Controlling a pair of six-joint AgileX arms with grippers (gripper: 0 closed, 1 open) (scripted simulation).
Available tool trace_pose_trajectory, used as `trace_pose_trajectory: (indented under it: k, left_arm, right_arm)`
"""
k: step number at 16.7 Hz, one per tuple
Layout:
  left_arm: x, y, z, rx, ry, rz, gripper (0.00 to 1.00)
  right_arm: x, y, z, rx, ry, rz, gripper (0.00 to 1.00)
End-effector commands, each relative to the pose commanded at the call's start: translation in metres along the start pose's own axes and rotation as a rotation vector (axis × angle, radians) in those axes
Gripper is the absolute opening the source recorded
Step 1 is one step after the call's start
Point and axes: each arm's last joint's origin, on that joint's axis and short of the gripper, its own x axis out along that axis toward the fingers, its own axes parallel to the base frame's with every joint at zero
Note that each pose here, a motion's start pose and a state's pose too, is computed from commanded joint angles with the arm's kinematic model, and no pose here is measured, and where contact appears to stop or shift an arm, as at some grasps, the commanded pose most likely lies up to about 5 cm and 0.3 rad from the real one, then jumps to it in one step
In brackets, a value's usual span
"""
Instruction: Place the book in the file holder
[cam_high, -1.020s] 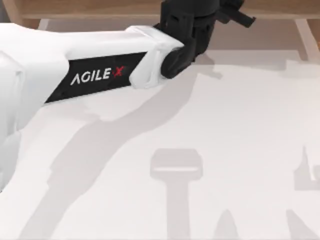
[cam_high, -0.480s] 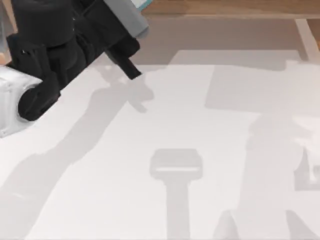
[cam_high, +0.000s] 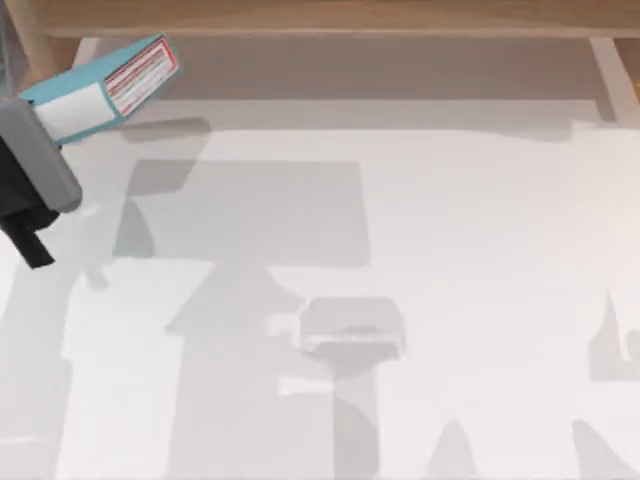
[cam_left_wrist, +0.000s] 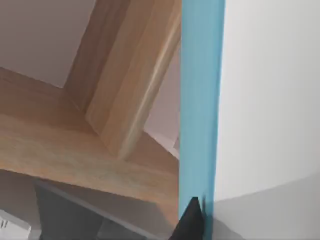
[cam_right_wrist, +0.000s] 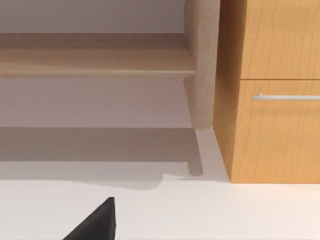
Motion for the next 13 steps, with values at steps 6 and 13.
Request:
trace_pose_trajectory:
  k: [6, 13]
  left_arm:
    - [-0.018, 0.020, -0.093, 0.175, 0.184, 0.050, 0.00]
    - [0.007, 0.064, -0.158, 0.392, 0.229, 0.117, 0.00]
  right_arm:
    - [0.000, 0.000, 0.000, 0.000, 0.000, 0.000, 1.00]
    - [0.000, 0.000, 0.000, 0.000, 0.000, 0.000, 1.00]
